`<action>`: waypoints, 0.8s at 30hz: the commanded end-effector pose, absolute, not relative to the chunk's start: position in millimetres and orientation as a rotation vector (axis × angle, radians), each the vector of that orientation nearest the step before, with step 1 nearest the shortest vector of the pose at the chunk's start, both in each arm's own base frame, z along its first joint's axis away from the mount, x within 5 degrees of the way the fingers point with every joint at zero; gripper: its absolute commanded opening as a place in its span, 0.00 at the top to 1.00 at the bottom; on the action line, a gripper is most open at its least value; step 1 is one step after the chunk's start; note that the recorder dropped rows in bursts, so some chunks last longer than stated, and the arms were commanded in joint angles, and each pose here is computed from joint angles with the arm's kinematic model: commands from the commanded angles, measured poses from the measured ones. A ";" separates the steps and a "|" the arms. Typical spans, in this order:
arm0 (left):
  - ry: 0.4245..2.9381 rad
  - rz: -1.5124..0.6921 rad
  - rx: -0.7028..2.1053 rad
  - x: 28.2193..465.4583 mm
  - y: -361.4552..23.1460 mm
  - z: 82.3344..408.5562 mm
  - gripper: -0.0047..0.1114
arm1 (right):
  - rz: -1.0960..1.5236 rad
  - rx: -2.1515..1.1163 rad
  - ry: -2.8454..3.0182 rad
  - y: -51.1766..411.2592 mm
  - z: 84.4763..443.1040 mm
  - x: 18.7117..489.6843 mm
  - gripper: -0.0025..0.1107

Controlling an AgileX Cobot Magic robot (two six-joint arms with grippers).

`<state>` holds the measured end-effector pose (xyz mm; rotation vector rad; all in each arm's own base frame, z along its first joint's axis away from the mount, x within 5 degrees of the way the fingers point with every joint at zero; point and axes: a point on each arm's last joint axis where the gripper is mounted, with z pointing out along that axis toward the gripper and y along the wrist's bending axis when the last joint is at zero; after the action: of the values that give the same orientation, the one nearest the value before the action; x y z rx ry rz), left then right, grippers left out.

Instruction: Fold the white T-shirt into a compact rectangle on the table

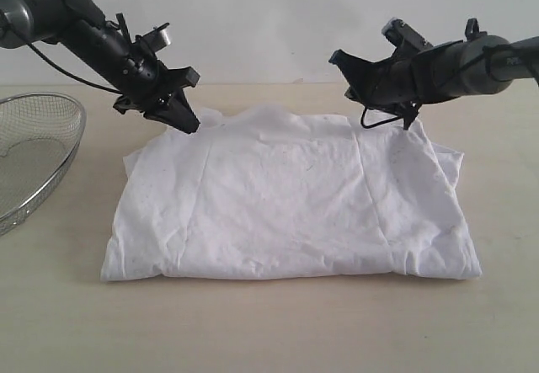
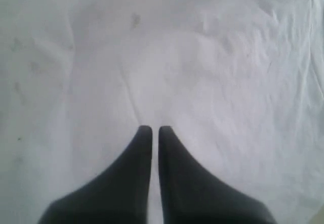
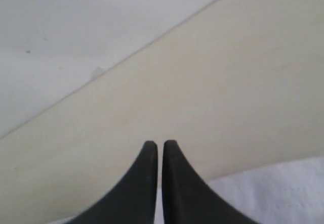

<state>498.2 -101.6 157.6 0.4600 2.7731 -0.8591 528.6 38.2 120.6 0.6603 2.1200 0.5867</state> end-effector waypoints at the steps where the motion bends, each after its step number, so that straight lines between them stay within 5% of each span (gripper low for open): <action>1: 2.798 -0.804 0.482 497.5 -100.0 157.0 0.92 | 0.659 0.613 2.112 33.8 140.1 529.3 0.98; 14: 2.871 -0.699 0.458 492.3 -92.0 153.2 0.92 | 0.734 0.424 2.276 7.4 178.4 454.9 0.98; 24: 3.055 -0.385 0.333 484.7 -71.8 105.2 0.92 | 0.674 0.242 2.394 1.6 212.7 359.8 0.98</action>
<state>485.7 -77.3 116.6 0.3537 3.0152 -0.4851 376.6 10.8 202.3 0.3009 2.3862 0.7347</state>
